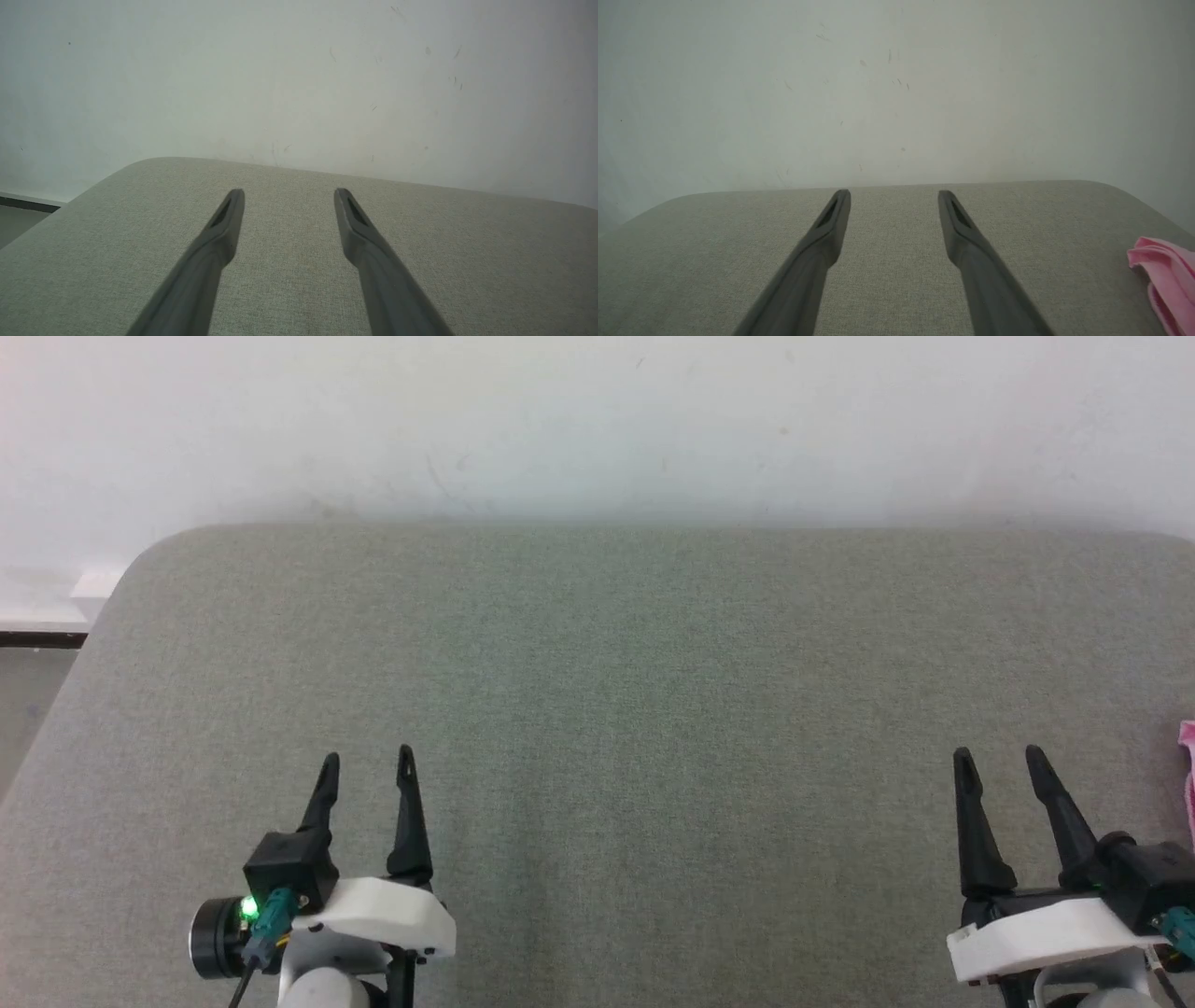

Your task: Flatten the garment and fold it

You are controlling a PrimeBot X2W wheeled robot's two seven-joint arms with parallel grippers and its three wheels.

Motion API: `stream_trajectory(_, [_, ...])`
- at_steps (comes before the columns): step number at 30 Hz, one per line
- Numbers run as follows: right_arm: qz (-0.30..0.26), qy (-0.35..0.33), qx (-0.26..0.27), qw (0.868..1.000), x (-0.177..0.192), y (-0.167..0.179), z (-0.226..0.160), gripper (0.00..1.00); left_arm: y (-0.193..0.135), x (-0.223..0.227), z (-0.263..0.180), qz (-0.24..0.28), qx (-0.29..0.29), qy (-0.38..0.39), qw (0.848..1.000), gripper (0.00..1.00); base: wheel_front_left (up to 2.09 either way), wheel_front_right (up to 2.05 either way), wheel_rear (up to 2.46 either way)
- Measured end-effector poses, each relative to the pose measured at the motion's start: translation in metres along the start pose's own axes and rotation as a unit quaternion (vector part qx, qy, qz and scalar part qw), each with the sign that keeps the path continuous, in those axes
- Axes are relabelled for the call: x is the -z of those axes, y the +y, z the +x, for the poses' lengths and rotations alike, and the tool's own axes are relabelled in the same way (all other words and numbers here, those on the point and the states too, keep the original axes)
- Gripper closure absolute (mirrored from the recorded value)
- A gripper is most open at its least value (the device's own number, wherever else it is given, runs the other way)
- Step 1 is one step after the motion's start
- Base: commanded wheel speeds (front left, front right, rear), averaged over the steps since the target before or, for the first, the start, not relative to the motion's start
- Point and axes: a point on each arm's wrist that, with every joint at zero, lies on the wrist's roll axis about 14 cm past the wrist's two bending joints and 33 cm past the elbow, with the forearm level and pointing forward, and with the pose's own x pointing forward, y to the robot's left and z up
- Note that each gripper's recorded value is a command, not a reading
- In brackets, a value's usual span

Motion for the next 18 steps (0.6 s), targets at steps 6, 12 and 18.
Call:
stream_trajectory(6, [0.004, 0.015, 0.009, 1.0, 0.0095, -0.0053, -0.0027, 0.0, -0.0056, 0.0062, -0.0014, -0.004, 0.009, 0.01, 1.0, 0.0, 0.0, 0.0, 0.0])
stream_trajectory(12, [0.009, 0.016, 0.01, 1.0, 0.0102, -0.0055, -0.0032, 0.0, -0.0092, 0.0083, -0.0014, -0.005, 0.013, 0.013, 1.0, 0.0, 0.0, 0.0, 0.0])
stream_trajectory(18, [0.009, 0.017, 0.009, 1.0, 0.0105, -0.0048, -0.0036, 1.0, -0.01, 0.0084, -0.0011, -0.006, 0.014, 0.013, 1.0, 1.0, 0.0, 0.0, 0.0])
